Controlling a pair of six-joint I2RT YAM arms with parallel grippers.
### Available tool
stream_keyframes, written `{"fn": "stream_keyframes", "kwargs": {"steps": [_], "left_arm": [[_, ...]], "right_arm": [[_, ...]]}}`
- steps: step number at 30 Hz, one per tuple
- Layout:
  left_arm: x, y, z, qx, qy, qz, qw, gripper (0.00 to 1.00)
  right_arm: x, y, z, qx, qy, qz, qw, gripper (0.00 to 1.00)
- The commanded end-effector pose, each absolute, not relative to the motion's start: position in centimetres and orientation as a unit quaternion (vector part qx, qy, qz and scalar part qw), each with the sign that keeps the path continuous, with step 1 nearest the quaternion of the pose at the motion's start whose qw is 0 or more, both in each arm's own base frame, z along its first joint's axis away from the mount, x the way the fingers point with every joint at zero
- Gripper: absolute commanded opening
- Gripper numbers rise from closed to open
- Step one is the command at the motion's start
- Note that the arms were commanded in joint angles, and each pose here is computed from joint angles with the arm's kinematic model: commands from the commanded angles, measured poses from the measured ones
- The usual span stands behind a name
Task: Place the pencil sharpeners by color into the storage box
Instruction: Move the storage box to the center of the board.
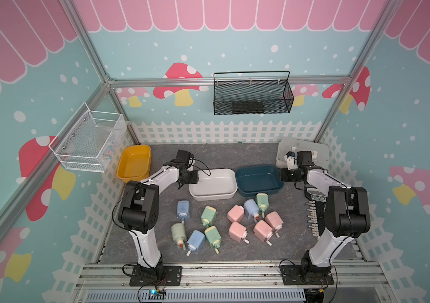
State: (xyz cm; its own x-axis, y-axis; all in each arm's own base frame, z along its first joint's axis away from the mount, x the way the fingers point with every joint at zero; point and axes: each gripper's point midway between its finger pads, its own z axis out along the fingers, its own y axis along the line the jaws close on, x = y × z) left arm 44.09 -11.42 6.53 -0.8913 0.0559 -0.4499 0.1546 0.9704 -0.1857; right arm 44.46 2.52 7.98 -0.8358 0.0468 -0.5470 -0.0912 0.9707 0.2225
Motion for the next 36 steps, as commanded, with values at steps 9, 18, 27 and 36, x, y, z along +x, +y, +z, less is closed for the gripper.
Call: {"fn": "stream_keyframes", "kwargs": {"steps": [9,18,27,36], "left_arm": [[44.0,-12.0,6.8,0.067,0.965,-0.125,0.219,0.45],[43.9,-13.7,6.8,0.082,0.963,-0.143,0.213,0.44],[44.5,-15.9,6.4,0.093,0.963,-0.149,0.205,0.45],[45.0,-15.3,7.5,0.051,0.963,-0.151,0.217,0.57]], "right_arm": [[43.5,0.7,7.6,0.001,0.962,0.063,0.267,0.23],[42.1,-1.4,7.1,0.017,0.971,0.027,0.235,0.22],[41.9,-2.1,8.0,0.029,0.969,0.017,0.244,0.25],[41.5,-1.1,9.8,0.019,0.963,0.044,0.267,0.38]]}}
